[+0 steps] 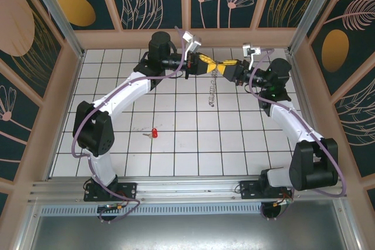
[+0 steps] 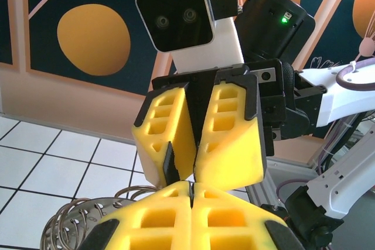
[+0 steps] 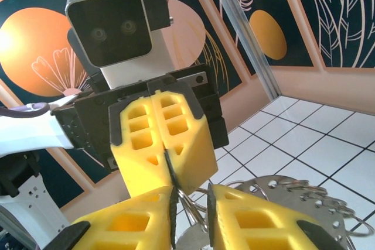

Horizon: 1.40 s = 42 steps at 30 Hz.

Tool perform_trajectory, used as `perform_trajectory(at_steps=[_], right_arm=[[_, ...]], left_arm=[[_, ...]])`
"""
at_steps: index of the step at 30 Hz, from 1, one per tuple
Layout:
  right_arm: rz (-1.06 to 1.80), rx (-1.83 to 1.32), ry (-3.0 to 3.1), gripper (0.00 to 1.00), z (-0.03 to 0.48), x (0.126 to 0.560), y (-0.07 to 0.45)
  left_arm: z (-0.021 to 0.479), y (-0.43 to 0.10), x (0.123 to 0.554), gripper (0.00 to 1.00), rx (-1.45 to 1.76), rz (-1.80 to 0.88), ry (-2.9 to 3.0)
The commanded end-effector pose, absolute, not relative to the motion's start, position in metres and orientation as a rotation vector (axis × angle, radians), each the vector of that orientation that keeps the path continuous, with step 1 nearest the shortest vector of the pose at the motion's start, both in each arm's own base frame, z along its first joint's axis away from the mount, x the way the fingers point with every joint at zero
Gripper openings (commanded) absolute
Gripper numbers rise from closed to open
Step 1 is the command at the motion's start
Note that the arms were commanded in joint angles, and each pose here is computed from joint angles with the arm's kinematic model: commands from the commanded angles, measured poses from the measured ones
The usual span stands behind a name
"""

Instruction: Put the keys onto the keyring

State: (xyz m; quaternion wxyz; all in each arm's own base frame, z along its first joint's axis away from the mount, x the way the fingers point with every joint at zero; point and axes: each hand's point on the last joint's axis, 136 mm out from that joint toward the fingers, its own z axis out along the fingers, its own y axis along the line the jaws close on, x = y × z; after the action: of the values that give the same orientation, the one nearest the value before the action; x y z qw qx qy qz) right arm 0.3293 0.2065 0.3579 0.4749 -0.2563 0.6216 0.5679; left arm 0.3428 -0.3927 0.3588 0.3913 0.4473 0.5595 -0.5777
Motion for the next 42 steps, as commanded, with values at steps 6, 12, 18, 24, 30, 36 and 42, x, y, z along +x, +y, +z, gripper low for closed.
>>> perform_trajectory(at_steps=[6, 12, 18, 24, 30, 36, 42], right_arm=[[1.384, -0.717, 1.463, 0.26, 0.371, 0.324, 0.216], [1.39, -0.732, 1.476, 0.2, 0.366, 0.324, 0.221], [1.377, -0.734, 1.497, 0.0, 0.36, 0.324, 0.221], [1.352, -0.731, 1.503, 0.0, 0.359, 0.322, 0.219], [1.324, -0.72, 1.5, 0.0, 0.361, 0.323, 0.216], [1.28, -0.71, 1.505, 0.0, 0.362, 0.328, 0.21], [1.264, -0.713, 1.508, 0.0, 0.362, 0.331, 0.203]], left_arm=[[0.371, -0.392, 0.342, 0.0, 1.152, -1.477, 1.347], [0.372, -0.392, 0.343, 0.0, 1.149, -1.481, 1.345], [0.374, -0.392, 0.342, 0.0, 1.149, -1.485, 1.337], [0.373, -0.392, 0.342, 0.0, 1.144, -1.486, 1.338], [0.375, -0.391, 0.346, 0.18, 1.116, -1.476, 1.346], [0.392, -0.384, 0.355, 0.51, 0.998, -1.389, 1.337], [0.402, -0.371, 0.371, 0.63, 0.818, -1.296, 1.393]])
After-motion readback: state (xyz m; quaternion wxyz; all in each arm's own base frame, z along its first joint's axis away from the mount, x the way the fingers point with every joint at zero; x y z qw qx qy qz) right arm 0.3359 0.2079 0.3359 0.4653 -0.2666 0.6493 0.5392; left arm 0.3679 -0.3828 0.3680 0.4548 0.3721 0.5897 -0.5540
